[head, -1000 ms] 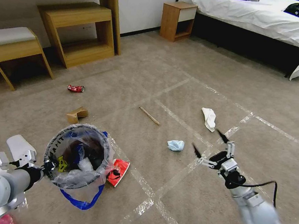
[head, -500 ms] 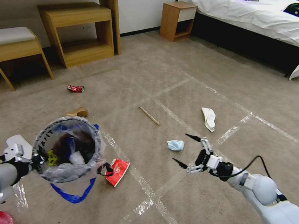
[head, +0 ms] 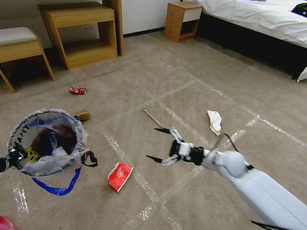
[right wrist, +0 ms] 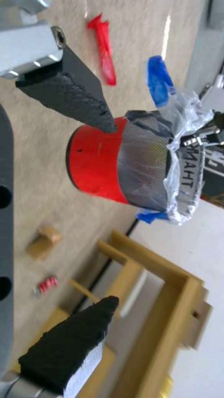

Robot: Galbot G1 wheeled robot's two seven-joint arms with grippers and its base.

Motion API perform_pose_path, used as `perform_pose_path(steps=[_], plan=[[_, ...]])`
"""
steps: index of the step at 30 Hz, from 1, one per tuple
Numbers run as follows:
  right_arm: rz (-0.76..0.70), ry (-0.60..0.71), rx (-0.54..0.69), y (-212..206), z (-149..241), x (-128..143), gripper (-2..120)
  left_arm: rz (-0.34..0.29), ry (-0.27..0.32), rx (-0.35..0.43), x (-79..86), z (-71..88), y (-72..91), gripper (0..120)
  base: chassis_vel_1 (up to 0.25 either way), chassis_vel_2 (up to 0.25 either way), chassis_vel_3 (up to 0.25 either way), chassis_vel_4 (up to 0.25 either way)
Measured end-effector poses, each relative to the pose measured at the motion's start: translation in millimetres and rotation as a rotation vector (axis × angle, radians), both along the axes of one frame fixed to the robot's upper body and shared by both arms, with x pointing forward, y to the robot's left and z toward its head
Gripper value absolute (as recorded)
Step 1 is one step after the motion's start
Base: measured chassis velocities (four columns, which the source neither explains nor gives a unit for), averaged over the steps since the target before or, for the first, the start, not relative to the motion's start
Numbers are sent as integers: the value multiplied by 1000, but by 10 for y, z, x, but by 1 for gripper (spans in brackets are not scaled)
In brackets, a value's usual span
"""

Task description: Pick up the trash bin and place the garbage on the floor into it.

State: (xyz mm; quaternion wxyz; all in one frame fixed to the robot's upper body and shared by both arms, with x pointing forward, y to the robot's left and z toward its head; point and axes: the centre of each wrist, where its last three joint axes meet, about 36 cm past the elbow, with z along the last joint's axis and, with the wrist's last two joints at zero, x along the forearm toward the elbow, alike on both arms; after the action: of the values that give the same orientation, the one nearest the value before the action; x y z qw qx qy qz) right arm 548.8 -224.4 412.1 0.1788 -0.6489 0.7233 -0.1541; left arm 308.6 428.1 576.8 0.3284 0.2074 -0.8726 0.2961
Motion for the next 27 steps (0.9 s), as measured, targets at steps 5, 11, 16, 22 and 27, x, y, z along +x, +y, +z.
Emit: perform_pose_path(steps=[5, 11, 16, 22, 27], plan=[[85, 18, -31, 493, 5, 259, 100, 22, -1, -7, -67, -64, 2, 0, 0, 0, 0, 0], [188, 14, -74, 1090, -19, 419, 100, 38, -8, 0, -149, -70, 2, 0, 0, 0, 0, 0], [250, 23, -123, 1500, -158, 555, 100, 52, -18, 4, -190, -45, 19, 0, 0, 0, 0, 0], [296, 41, -211, 1692, -334, 765, 100, 60, -25, 11, -226, -10, 29, 0, 0, 0, 0, 0], [336, 55, -288, 1786, -438, 855, 100, 66, -27, 8, -251, -24, 8, 0, 0, 0, 0, 0]])
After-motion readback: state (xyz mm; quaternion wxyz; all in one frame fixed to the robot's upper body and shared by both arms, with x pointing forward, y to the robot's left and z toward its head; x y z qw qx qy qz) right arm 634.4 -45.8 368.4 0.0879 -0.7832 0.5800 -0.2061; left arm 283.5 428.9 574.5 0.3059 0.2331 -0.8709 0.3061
